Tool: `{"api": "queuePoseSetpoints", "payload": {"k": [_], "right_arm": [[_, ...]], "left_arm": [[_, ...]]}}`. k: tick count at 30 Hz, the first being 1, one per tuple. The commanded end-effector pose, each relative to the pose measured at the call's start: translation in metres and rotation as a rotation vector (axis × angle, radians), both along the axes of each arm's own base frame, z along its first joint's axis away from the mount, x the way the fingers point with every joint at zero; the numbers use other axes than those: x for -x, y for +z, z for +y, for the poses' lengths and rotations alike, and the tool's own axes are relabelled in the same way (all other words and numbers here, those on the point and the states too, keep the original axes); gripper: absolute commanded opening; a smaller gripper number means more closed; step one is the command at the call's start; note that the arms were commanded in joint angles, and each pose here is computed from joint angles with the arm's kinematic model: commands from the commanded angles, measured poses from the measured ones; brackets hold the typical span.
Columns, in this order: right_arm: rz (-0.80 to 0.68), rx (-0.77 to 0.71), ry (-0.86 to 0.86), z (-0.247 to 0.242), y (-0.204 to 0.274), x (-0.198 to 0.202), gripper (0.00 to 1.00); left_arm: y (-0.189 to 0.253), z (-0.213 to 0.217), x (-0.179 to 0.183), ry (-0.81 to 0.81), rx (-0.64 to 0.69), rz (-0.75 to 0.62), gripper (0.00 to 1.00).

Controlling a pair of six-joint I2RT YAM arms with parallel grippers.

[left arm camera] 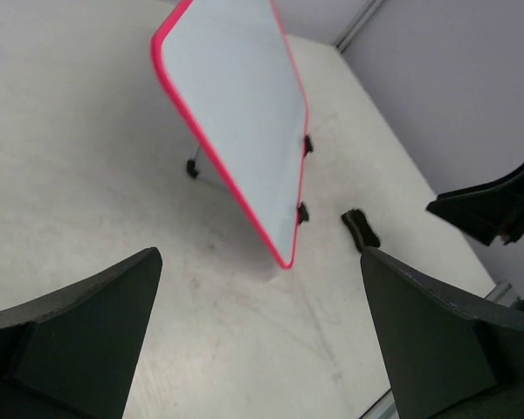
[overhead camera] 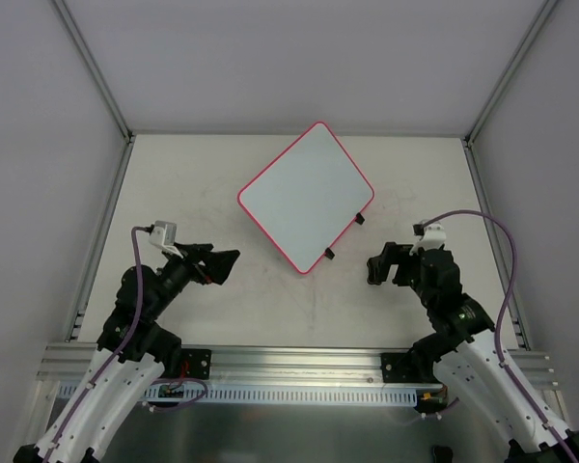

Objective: Erase the whiteboard

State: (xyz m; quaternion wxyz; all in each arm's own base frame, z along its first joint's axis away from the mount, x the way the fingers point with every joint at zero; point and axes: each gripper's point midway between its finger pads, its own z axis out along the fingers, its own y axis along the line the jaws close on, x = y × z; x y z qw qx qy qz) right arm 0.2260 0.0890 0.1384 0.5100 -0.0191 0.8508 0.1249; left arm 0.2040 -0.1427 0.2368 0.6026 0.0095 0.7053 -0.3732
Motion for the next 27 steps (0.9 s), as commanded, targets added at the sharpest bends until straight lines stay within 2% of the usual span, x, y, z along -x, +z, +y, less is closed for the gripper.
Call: {"api": "queuePoseSetpoints", "payload": {"k": [1, 5, 7, 11, 27], "right_arm": [[-0.019, -0.022, -0.050, -0.006, -0.004, 0.000, 0.95], [-0.047, -0.063, -0.093, -0.012, -0.014, 0.003, 0.95], [-0.076, -0.085, -0.062, -0.007, -0.016, 0.006, 0.96], [-0.107, -0.107, -0.104, -0.012, -0.022, 0.003, 0.98], [-0.096, -0.117, -0.029, 0.000, -0.025, 0.007, 0.98]], "left_arm": [[-0.062, 0.016, 0.004, 0.057, -0.147, 0.158, 0.99], [-0.085, 0.021, 0.006, 0.073, -0.184, 0.184, 0.99], [-0.085, 0.021, 0.008, 0.068, -0.175, 0.175, 0.99], [-0.084, 0.022, 0.009, 0.071, -0.169, 0.152, 0.99], [-0.081, 0.020, 0.011, 0.056, -0.154, 0.138, 0.99]]}}
